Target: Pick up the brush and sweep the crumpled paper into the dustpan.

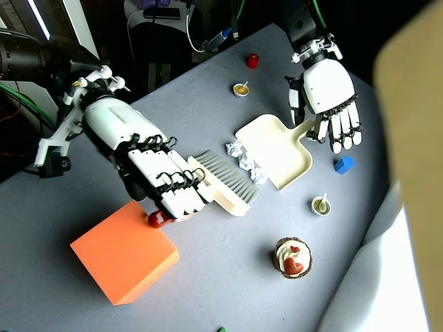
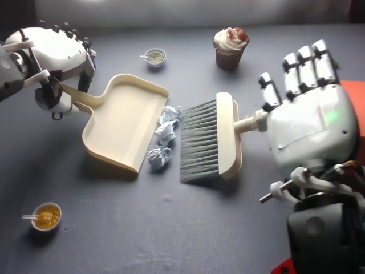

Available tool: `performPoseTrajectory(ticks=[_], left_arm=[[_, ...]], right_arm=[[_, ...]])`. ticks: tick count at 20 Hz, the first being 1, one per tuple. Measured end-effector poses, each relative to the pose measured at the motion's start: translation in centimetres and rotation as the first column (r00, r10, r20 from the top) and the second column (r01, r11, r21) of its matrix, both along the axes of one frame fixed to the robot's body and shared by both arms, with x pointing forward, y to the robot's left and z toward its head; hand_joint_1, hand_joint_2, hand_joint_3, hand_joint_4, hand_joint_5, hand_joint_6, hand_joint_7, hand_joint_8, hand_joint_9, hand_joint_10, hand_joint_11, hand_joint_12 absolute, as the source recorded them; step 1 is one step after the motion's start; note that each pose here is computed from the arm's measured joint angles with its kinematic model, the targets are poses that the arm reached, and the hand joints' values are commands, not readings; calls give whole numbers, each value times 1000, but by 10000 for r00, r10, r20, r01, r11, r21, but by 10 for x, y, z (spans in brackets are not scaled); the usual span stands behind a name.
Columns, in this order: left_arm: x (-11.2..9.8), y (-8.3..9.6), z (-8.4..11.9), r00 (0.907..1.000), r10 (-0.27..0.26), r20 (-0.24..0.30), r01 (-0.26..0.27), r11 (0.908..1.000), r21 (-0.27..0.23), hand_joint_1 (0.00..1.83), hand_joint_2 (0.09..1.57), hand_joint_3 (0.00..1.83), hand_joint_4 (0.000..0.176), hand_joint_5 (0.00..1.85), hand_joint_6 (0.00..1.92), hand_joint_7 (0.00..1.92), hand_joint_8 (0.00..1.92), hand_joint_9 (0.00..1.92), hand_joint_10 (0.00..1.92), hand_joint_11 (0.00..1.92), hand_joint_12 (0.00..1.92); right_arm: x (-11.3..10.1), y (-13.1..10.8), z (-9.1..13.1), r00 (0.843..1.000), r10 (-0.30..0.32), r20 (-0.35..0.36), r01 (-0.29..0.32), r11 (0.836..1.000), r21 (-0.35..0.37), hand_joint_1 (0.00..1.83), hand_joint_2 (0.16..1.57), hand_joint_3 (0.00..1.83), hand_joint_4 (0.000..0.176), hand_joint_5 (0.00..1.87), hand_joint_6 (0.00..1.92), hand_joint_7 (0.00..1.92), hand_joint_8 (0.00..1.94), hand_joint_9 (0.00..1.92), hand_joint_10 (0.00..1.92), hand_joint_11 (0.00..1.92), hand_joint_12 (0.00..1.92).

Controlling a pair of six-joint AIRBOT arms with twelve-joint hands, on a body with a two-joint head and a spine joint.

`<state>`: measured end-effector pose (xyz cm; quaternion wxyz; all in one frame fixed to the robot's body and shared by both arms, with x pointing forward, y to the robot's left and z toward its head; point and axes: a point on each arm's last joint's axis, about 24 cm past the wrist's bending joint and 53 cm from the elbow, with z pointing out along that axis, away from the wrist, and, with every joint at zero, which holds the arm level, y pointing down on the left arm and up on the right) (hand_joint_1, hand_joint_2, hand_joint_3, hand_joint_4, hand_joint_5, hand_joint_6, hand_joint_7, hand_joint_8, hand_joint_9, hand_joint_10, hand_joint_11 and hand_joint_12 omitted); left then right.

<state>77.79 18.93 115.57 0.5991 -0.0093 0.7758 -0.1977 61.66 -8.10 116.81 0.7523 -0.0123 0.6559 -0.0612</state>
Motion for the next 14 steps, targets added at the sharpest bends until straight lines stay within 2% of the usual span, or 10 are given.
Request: performPoseTrajectory(ticks=[9, 14], left_arm=[[-8, 6, -14, 9993, 289, -227, -293, 9994, -167, 1097, 1132, 2, 0, 951, 1025, 320, 1, 210, 1, 125, 70], [-8, 7, -13, 9993, 321, -186, -324, 9993, -163, 1103, 1136, 1, 0, 944, 1035, 314, 0, 203, 1, 108, 71]], right_arm=[[12, 13, -13, 9999, -110, 43, 109, 9999, 76, 1085, 949, 4, 0, 149, 7, 103, 7, 114, 9, 154, 19], [23, 15, -20, 9996, -284, 64, 284, 9996, -11, 1098, 945, 0, 0, 165, 10, 120, 10, 139, 13, 163, 22]])
